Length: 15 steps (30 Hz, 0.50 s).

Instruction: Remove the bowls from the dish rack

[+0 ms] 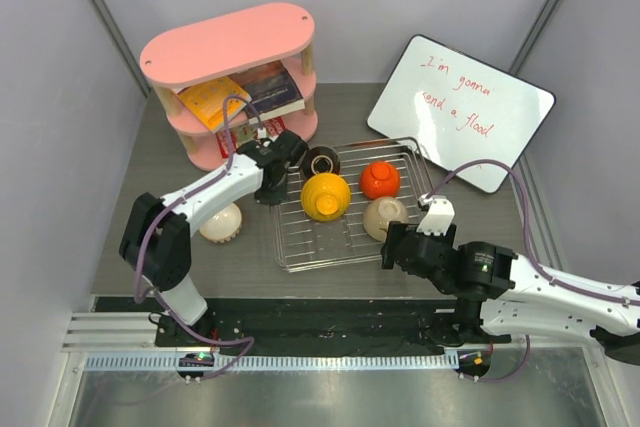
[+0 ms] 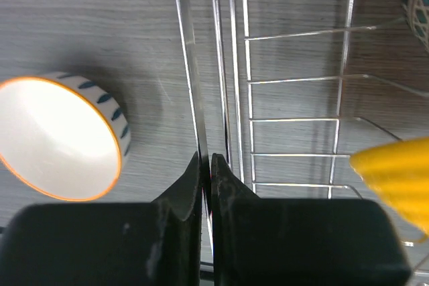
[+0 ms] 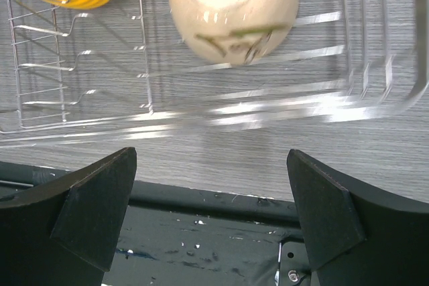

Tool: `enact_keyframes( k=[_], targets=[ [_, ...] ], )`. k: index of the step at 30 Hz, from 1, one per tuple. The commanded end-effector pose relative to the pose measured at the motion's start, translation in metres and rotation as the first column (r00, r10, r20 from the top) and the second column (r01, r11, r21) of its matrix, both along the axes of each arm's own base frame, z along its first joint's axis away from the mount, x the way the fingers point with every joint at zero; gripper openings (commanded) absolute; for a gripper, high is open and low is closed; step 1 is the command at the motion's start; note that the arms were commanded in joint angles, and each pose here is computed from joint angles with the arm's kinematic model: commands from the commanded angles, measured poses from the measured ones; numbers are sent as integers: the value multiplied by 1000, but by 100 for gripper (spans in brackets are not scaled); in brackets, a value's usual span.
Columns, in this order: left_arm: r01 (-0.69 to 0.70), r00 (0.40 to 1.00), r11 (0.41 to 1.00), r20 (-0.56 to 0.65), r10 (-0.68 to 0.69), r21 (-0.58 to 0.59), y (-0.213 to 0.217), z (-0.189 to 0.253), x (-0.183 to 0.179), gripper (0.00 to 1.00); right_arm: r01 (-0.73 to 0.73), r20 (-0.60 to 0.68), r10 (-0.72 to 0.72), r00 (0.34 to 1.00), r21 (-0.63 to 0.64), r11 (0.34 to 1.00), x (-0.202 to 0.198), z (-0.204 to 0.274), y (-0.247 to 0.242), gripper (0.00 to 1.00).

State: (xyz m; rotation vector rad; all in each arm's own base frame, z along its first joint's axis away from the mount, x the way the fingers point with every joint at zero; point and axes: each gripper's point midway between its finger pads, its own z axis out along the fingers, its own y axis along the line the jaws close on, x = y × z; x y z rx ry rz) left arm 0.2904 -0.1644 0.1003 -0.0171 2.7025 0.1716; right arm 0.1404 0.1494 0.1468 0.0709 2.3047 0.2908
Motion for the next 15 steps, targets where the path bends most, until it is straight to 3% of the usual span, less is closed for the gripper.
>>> enact_keyframes(
  k=[1, 5, 13, 15],
  targets=[
    [141, 990, 975, -38, -136, 171, 18, 11, -1, 0, 38, 26, -39, 999, 16, 999, 3, 6, -8, 100],
    [157, 988, 950, -49, -149, 268, 33, 11, 5, 0, 46, 28, -46, 999, 21, 999, 2, 6, -13, 100],
    [112, 994, 951, -40, -105, 288, 49, 6, 20, 2, 44, 24, -44, 999, 8, 999, 1, 5, -13, 100],
    [110, 994, 950, -49, -100, 291, 51, 5, 24, 7, 39, 23, -39, 999, 3, 999, 1, 5, -12, 100]
  ],
)
